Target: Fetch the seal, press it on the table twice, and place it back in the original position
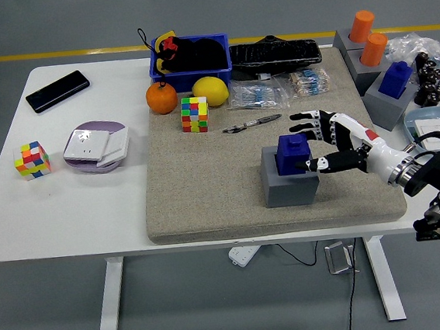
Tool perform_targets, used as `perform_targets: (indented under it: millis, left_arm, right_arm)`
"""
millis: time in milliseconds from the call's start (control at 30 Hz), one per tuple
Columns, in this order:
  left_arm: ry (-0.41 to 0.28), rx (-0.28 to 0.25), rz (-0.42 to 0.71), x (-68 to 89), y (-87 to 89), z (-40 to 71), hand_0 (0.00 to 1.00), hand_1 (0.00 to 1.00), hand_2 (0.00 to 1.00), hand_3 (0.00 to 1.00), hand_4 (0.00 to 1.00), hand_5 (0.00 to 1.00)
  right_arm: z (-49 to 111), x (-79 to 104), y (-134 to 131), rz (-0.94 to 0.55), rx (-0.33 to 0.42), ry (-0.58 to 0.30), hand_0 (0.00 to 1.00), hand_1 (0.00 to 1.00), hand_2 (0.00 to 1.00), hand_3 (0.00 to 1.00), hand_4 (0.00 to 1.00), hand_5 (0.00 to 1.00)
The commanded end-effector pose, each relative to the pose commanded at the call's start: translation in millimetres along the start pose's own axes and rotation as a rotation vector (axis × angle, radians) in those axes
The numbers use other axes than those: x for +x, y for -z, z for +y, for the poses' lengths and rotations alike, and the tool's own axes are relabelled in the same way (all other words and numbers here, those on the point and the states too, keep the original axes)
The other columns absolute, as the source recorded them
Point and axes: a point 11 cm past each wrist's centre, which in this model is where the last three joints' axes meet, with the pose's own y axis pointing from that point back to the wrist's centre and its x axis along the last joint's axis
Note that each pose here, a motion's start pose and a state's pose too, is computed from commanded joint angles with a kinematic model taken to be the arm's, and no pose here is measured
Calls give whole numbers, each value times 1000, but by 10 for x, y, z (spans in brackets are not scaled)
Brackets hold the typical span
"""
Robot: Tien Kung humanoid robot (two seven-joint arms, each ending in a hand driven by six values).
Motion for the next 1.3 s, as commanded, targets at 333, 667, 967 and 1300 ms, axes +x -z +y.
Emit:
perform_targets:
  millis: [333,667,967,1300]
  left_arm:
    - [0,5,0,2,17,-2,724,690,687,740,639,313]
    - [4,-1,1,-17,-5,-2,723,690,687,741,641,315]
    - [5,-1,0,-9,-1,-1,726,690,687,741,642,313]
    - [8,0,-1,-17,4,-2,725,691,687,741,645,309]
  right_arm:
    - [13,-19,-12,-1,4,-15,743,673,670,726,875,2]
    - [19,-39,-42,-16,-3,-15,659,599,620,684,814,2]
    - [24,-67,-68,-21,-12,3,646,588,602,673,811,2]
    - [27,-75,-79,-16,-13,1,636,550,546,609,785,2]
